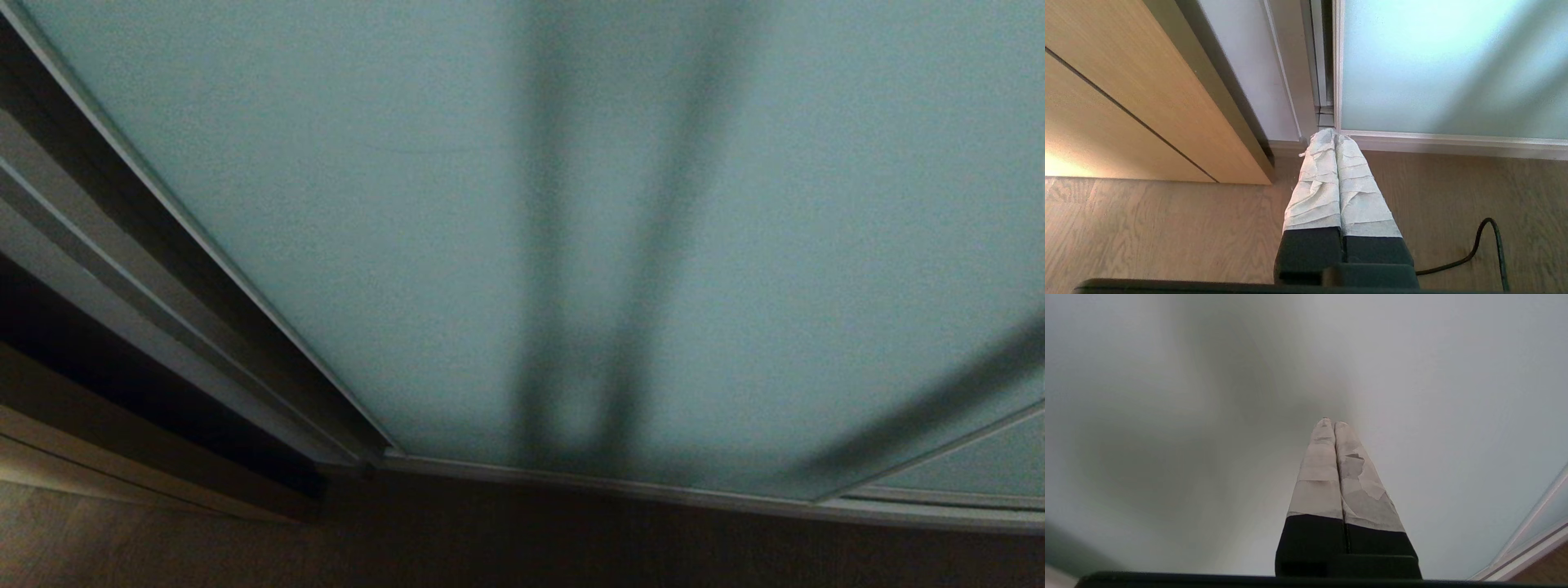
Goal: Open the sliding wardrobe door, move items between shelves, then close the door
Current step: Close the door
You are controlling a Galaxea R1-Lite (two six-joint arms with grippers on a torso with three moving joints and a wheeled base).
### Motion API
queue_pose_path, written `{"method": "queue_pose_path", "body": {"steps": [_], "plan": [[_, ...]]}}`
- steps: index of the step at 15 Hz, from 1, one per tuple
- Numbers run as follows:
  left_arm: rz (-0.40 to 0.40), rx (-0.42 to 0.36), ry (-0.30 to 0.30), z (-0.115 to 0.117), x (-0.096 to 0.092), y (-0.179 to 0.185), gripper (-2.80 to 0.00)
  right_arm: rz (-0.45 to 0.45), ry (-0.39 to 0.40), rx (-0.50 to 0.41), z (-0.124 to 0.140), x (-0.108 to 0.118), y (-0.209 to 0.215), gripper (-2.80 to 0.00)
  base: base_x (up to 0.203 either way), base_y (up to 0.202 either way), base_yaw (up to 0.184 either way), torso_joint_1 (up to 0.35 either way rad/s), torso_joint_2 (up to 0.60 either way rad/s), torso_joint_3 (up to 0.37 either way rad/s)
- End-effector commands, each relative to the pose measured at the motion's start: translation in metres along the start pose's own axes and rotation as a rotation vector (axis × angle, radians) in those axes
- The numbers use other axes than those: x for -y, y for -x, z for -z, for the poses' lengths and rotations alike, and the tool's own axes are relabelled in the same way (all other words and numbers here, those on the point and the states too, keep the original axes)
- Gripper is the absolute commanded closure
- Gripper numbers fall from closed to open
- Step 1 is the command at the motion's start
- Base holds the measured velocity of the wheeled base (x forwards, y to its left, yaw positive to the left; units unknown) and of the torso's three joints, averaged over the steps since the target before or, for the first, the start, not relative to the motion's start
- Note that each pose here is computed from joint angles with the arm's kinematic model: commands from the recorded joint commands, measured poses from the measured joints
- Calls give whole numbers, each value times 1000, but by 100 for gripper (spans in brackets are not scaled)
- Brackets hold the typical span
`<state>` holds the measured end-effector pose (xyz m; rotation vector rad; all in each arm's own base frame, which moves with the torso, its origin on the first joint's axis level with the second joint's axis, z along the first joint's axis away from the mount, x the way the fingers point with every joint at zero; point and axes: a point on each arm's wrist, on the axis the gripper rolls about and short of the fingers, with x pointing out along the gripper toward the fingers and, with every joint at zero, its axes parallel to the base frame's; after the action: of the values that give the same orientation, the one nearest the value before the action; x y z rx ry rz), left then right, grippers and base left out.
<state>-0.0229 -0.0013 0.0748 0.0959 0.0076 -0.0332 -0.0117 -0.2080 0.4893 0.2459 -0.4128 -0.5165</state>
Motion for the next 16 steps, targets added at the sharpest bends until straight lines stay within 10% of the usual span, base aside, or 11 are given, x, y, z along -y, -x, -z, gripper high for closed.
{"method": "queue_pose_path", "body": {"steps": [1,16], "plan": [[0,-2,0,0,0,0,0,-1,-14,-9,1,6,-2,0,0,0,0,0,0,0],[-11,-3,7,0,0,0,0,-10,2,-11,0,4,-1,0,-53,0,0,1,0,0]]}}
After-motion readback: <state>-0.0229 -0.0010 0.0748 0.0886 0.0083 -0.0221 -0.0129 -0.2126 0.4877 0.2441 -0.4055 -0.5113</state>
